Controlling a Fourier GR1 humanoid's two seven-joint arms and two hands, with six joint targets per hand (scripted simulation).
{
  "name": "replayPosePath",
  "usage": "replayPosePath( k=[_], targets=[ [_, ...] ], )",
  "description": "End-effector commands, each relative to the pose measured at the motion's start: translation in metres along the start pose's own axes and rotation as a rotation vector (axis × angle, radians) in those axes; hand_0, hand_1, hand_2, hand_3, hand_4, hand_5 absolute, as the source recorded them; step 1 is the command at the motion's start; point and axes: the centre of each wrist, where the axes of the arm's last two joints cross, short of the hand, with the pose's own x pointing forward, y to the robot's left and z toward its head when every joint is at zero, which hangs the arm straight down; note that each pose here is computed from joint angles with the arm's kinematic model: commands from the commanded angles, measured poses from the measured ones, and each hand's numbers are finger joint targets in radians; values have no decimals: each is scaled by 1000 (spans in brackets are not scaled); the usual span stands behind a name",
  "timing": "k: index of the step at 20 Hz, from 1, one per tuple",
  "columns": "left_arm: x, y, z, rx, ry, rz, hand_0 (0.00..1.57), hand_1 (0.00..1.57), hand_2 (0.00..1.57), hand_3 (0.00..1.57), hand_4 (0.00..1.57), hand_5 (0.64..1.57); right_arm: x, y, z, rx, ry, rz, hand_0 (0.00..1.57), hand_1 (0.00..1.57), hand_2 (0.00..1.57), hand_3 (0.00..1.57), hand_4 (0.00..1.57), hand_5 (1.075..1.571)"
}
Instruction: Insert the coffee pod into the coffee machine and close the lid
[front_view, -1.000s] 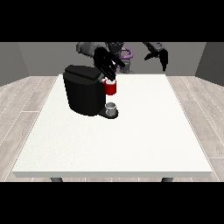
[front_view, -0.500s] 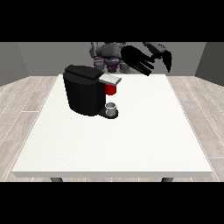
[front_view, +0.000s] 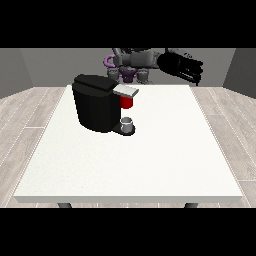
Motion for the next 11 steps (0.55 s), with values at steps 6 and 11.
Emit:
replayPosePath(
  k=[6,11],
  targets=[
    [-25,17,29,83,82,34,0,0,0,0,322,1571,-8,77,17,165,-111,-98,0,0,0,0,172,1571],
    [-57,6,73,160,192,65,0,0,0,0,266,1571,-52,121,57,285,-98,-188,0,0,0,0,259,1571]
  ],
)
